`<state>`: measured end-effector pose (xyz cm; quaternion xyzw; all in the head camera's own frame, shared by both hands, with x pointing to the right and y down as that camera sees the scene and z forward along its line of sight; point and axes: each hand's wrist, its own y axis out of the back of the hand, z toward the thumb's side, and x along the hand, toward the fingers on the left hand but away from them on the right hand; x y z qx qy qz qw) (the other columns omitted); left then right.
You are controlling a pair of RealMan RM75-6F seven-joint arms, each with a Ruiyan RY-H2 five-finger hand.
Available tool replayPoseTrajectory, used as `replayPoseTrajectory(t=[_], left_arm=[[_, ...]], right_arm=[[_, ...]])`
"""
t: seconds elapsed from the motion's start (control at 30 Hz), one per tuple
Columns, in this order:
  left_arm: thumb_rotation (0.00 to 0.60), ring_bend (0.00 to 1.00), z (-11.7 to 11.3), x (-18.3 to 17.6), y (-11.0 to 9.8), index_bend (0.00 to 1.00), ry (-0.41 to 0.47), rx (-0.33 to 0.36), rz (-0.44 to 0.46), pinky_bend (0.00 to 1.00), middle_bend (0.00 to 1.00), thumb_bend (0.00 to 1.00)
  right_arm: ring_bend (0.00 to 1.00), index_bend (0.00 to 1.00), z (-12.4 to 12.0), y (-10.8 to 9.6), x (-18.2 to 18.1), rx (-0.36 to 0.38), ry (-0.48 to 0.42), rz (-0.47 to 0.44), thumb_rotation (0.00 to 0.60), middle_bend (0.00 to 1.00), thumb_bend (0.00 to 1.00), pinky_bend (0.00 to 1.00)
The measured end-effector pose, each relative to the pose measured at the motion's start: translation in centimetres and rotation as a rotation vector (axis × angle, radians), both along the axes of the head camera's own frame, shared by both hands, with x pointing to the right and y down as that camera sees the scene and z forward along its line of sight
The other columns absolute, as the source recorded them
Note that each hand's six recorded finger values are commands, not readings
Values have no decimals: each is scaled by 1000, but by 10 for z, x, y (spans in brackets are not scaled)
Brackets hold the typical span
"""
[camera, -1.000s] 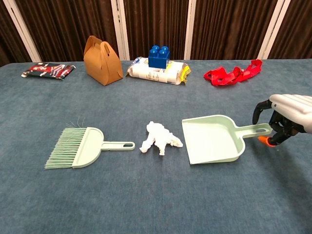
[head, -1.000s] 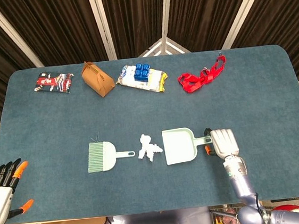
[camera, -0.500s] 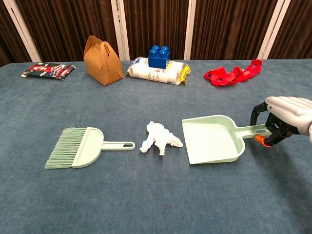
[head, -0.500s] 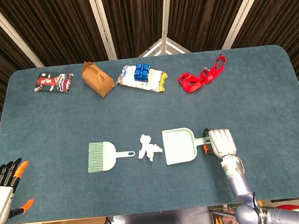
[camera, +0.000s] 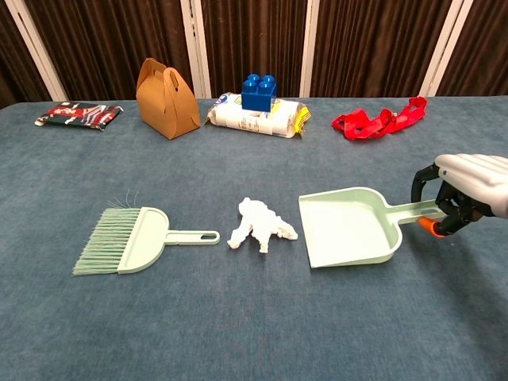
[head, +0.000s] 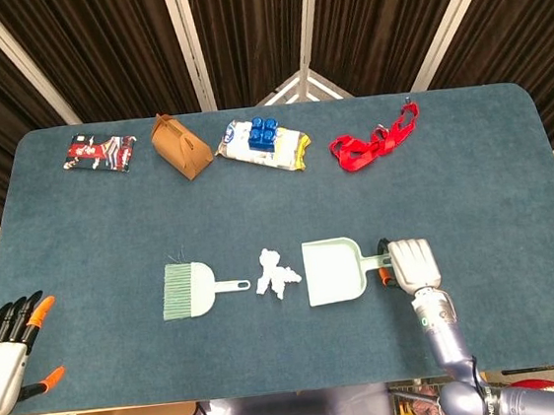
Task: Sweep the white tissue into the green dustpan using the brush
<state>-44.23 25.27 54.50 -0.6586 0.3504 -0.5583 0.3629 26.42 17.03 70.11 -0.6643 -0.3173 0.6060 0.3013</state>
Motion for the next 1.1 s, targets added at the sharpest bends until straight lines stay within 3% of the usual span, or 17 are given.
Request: replayPoseTrajectory(t=[0.1,0.2,0.4,0.5,0.63,0.87,1.1], left_arm=[[600,118,0,3,-12,1,-20,24,16,204,27,11],[600,226,3,7,-29,43,-47,55,29,286,125,49],[600,529,17,21,-70,175,-95,85,46,549,467,143],[600,739,28,32,-89,301,-98,80,41,760,678,193],[600,900,45,46,-105,345,-81,42,7,934,829,254],[600,989,76,95,-125,439,-61,-35,7,1000,939,303],[600,1000,105,144,-121,484,-72,-104,44,1000,973,323]], right_arm=[[887,623,-3,-1,0,6,2,-9,600,912,583,922],[887,623,-4,0,-4,10,5,-17,600,912,582,922],[887,628,-9,-1,-6,23,12,-18,600,912,583,922],[887,636,-11,-2,-7,26,16,-20,600,912,582,922],[887,636,-12,-1,-8,24,19,-20,600,912,583,922],[887,636,-9,-5,-8,21,32,-21,600,912,583,922],[887,635,-10,-6,-4,17,46,-15,600,912,584,922]])
